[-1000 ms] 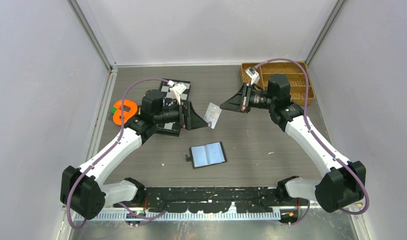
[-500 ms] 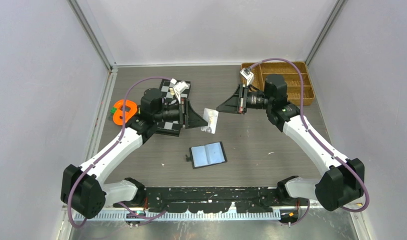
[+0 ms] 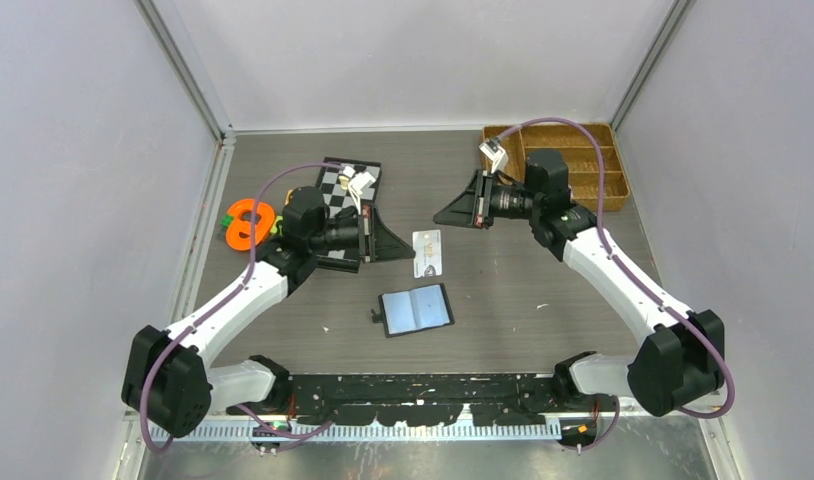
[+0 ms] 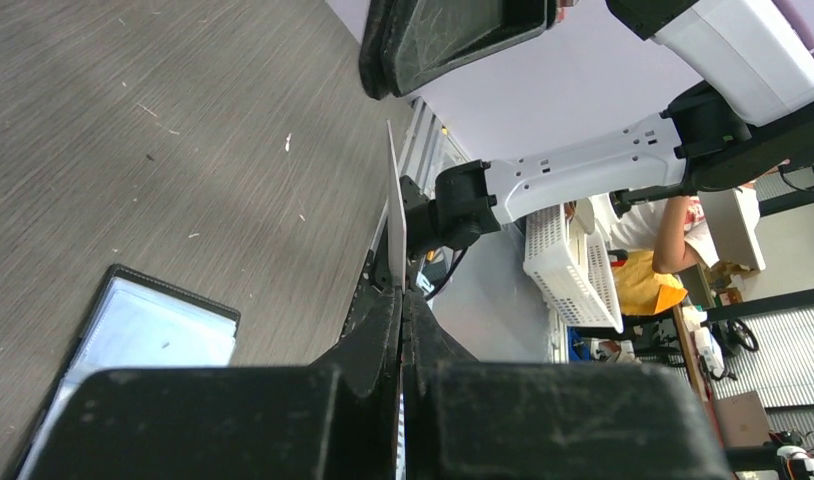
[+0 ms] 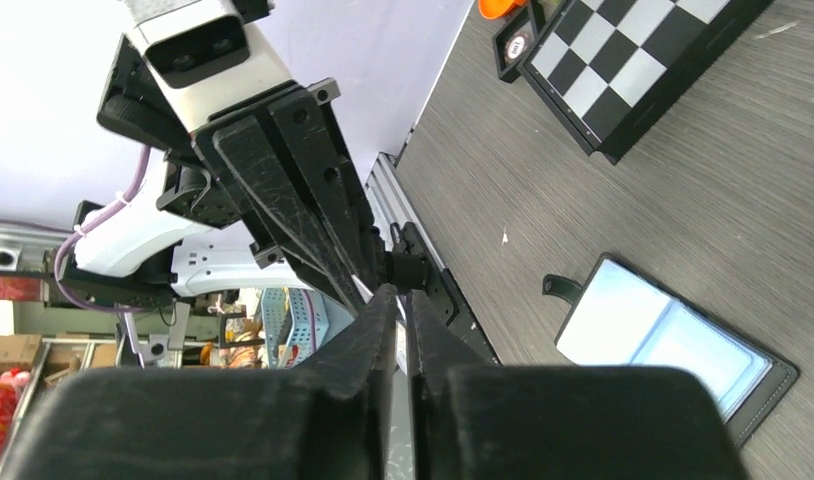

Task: Put the credit cards into the card holder
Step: Pick up the credit card from the storage box.

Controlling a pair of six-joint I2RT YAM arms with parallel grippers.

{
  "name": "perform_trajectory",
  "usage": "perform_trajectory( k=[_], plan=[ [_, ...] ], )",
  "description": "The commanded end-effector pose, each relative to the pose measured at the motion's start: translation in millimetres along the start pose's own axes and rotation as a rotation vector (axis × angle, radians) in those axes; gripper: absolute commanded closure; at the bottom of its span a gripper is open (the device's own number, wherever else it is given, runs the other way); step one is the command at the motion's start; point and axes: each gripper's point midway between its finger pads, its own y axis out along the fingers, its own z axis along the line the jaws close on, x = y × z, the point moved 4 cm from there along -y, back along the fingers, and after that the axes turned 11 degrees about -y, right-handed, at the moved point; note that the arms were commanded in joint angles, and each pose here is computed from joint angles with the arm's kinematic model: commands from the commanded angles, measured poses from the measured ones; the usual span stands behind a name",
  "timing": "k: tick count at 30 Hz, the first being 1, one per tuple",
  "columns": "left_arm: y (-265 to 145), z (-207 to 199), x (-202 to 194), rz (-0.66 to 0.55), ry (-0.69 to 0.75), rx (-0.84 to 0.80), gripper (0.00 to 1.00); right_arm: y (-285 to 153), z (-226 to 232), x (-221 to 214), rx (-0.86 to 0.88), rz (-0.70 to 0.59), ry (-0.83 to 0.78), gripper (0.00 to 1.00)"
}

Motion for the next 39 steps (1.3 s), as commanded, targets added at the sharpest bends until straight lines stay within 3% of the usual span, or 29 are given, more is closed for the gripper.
perform_trajectory(
  k=[1, 3, 5, 10, 19, 25, 39],
  plan=[
    [-2, -12, 8, -0.056, 0.053, -0.054, 1.00, 3, -7, 2, -0.029, -0.017, -0.033, 0.77],
    [-2, -9, 8, -0.067, 0.045, -0.040, 1.00, 3, -14, 0, -0.065, -0.028, -0.033, 0.59],
    [-2, -6, 8, -0.079, 0.036, -0.024, 1.00, 3, -17, -1, -0.088, -0.040, -0.037, 0.47],
    [-5, -4, 11, -0.108, 0.035, -0.003, 1.00, 0, -16, -4, -0.079, -0.049, -0.041, 0.38],
    [-10, -6, 19, -0.182, 0.044, 0.025, 1.00, -3, 9, -20, 0.122, -0.021, -0.041, 0.37],
    [-11, -9, 21, -0.196, 0.043, 0.015, 1.00, 1, 11, -25, 0.145, 0.001, -0.038, 0.37],
    [-11, -10, 23, -0.216, 0.032, 0.009, 1.00, 8, 10, -34, 0.170, 0.043, -0.012, 0.59]
  ],
)
